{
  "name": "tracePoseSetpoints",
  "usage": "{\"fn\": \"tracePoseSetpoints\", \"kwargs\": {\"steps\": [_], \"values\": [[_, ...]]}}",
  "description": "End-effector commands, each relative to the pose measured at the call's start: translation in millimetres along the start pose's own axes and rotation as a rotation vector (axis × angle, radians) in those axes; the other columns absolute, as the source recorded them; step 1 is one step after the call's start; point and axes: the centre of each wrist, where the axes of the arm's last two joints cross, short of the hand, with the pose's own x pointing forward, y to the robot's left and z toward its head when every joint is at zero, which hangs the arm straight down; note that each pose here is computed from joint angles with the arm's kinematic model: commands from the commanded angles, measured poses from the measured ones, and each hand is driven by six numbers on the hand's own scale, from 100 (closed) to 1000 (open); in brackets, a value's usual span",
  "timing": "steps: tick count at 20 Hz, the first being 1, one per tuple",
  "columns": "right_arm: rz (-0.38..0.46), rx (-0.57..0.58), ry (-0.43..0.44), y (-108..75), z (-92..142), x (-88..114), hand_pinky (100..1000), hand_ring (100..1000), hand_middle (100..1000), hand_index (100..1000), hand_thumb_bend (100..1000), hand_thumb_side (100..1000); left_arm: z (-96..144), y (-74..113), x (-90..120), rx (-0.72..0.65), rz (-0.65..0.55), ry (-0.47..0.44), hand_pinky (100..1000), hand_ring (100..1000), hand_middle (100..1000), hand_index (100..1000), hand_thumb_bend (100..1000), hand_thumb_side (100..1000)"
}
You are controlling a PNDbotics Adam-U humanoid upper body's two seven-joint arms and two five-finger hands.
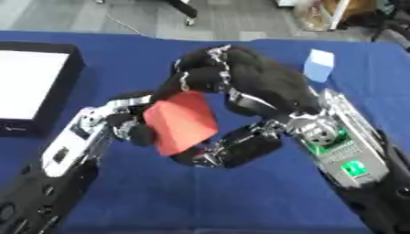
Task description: Pick up the objects with one hand, pass them to the other hand, and then place them into the box on the other side of the table.
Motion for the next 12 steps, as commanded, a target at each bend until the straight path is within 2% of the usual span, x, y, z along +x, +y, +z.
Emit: {"fn": "tracePoseSetpoints", "kwargs": {"steps": [1,12], "values": [[0.042,-0.008,-0.012,-9.3,0.5,1.3,439,502,337,432,139,179,-2.7,2.2,12.4,0.013,-0.019,-0.027,768,677,577,791,833,494],[0.052,-0.011,-0.010,-8.5,0.5,1.7,439,501,336,430,141,186,-6.2,0.3,12.1,0.022,0.052,-0.057,768,673,572,783,825,468]]}}
